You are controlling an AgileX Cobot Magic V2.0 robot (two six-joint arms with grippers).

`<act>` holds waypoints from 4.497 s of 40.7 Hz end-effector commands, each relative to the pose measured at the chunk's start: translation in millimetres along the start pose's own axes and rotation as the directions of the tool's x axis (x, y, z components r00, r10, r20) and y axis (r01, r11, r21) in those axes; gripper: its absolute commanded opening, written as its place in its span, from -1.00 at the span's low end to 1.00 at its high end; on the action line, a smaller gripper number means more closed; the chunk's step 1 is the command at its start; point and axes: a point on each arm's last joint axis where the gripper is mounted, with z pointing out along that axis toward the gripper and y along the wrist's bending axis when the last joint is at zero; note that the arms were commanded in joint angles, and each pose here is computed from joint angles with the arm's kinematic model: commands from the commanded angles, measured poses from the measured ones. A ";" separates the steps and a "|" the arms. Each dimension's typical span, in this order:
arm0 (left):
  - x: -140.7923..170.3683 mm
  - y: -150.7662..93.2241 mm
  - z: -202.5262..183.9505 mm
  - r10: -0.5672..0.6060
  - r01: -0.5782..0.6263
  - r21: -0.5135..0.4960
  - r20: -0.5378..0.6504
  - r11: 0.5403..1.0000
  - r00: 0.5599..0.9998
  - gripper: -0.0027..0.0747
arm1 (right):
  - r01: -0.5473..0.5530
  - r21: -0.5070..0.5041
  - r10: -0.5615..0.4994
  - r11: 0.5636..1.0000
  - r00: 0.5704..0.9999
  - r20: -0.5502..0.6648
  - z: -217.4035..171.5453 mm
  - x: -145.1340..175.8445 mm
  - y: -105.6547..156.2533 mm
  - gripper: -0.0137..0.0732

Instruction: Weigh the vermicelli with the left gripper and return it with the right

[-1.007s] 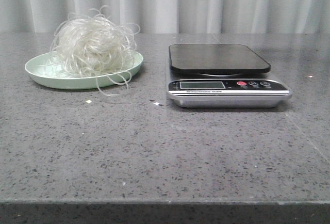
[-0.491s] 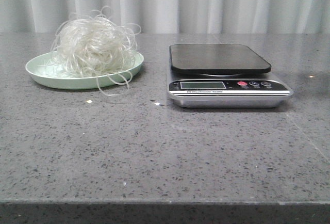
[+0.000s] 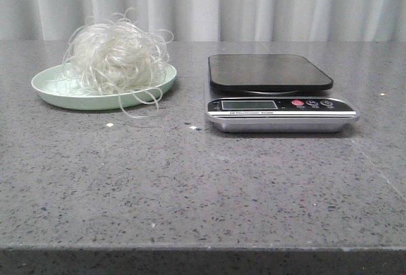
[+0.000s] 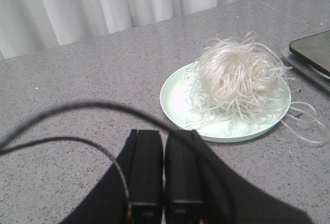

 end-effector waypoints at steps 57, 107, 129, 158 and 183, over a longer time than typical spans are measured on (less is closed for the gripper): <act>-14.6 2.1 -2.3 -0.014 0.015 -0.011 0.098 1.000 0.995 -0.58 | 0.002 0.009 -0.003 1.000 0.997 0.078 -15.8 32.5 -1.2 -0.34; 118.4 -3.7 -21.1 -0.097 0.177 -0.273 0.283 0.946 0.954 -0.58 | 0.002 0.009 -0.003 1.000 0.997 0.073 -15.6 32.9 -1.2 -0.34; 115.6 -6.9 -20.6 -0.105 0.174 -0.205 0.309 0.963 0.945 -0.58 | 0.002 0.009 -0.003 1.000 0.997 0.072 -15.5 32.9 -1.2 -0.34; 115.2 -6.9 -20.7 -0.104 0.174 -0.204 0.313 0.963 0.944 -0.58 | 0.002 0.009 -0.003 1.000 0.997 0.072 -15.5 32.9 -1.2 -0.34; 115.2 -6.9 -20.7 -0.104 0.174 -0.204 0.313 0.963 0.944 -0.58 | 0.049 0.078 -0.056 0.996 0.994 0.091 -16.4 31.0 -5.9 -0.34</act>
